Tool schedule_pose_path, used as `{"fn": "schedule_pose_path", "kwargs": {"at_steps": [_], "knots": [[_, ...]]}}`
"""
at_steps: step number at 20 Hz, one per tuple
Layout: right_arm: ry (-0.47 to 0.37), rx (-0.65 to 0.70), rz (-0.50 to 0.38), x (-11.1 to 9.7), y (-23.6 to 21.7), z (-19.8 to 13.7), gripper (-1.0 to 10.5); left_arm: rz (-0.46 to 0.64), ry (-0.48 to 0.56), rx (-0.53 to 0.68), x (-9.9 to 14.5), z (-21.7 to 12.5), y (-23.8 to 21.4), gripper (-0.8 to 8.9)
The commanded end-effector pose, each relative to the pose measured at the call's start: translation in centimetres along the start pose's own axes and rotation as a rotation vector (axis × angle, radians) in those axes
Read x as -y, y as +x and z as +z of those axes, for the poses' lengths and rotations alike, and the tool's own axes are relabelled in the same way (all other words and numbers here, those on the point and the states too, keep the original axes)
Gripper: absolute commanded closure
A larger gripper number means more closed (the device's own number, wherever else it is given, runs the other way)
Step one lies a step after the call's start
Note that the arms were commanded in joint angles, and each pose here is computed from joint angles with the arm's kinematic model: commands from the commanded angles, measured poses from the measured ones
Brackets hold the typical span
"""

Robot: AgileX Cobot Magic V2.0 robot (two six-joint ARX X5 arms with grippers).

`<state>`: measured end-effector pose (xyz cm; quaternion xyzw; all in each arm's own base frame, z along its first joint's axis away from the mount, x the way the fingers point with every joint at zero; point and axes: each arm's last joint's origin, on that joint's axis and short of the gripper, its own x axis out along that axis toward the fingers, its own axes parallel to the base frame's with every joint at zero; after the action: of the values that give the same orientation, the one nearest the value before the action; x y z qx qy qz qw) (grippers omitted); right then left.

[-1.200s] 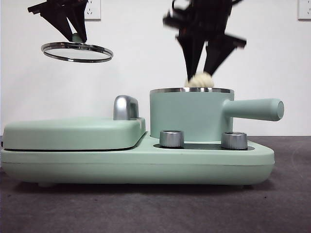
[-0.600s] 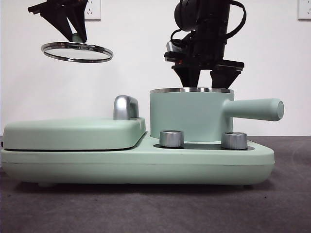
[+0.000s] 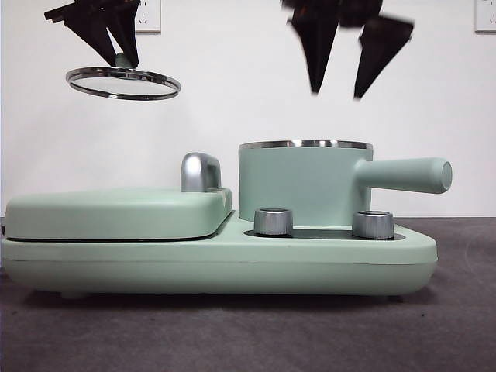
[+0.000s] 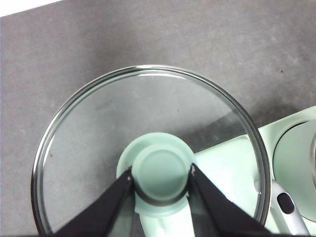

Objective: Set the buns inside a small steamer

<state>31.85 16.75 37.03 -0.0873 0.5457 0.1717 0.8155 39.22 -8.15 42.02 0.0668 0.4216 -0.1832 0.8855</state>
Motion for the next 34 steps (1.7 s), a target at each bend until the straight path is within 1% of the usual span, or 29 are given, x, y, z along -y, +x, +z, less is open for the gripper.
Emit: {"fn": "schedule_pose_path", "kwargs": {"at_steps": [1, 2, 4, 6, 8, 10, 13, 17, 21, 23, 25, 27, 31, 34], "knots": [[-0.007, -0.036, -0.002, -0.2, -2.2, -1.9, 5.1, -0.001, 0.004, 0.062, 0.4, 0.5, -1.4, 7.97], [-0.006, -0.021, 0.002, -0.3, -3.3, -3.0, 4.8, -0.004, 0.005, 0.061, 0.6, 0.5, -1.4, 7.97], [-0.012, -0.004, 0.01, -0.4, -5.3, -5.7, 4.8, -0.006, -0.001, 0.06, 0.6, 0.5, -1.4, 7.97], [-0.017, 0.007, 0.017, -0.3, -6.9, -9.1, 4.8, -0.015, 0.008, 0.056, 1.1, 0.5, -1.3, 7.97], [-0.002, 0.016, 0.027, -0.2, -8.0, -12.8, 4.8, -0.028, 0.006, 0.054, 1.8, 0.6, -1.3, 7.97], [-0.002, 0.038, 0.035, 0.3, -8.5, -16.3, 4.5, -0.045, 0.023, 0.052, 2.9, 0.7, -1.1, 7.97], [0.048, 0.171, 0.07, 1.1, -8.7, -21.0, 4.3, -0.085, 0.067, 0.047, 5.2, 0.8, -0.9, 7.97], [0.046, 0.34, 0.108, 2.1, -8.4, -26.2, 4.3, -0.15, 0.141, 0.028, 9.1, 0.6, -0.4, 7.97], [0.035, 0.486, 0.153, 2.8, -8.8, -30.4, 4.3, -0.217, 0.219, 0.013, 13.2, 0.1, -0.1, 7.97], [0.033, 0.553, 0.175, 3.1, -9.4, -31.9, 4.3, -0.244, 0.251, 0.014, 14.9, -0.1, 0.1, 7.97], [0.024, 0.601, 0.211, 3.3, -9.9, -33.1, 4.3, -0.268, 0.28, 0.002, 16.4, -0.5, 0.3, 7.97], [0.022, 0.636, 0.224, 3.4, -10.2, -33.8, 4.3, -0.29, 0.307, -0.009, 17.8, -0.9, 0.6, 7.97], [0.018, 0.65, 0.245, 3.4, -10.3, -34.2, 4.3, -0.323, 0.356, -0.013, 20.1, -1.4, 1.9, 7.97], [0.015, 0.661, 0.258, 3.4, -10.4, -34.1, 4.3, -0.333, 0.369, 0.005, 20.9, -1.3, 2.9, 7.97]]}}
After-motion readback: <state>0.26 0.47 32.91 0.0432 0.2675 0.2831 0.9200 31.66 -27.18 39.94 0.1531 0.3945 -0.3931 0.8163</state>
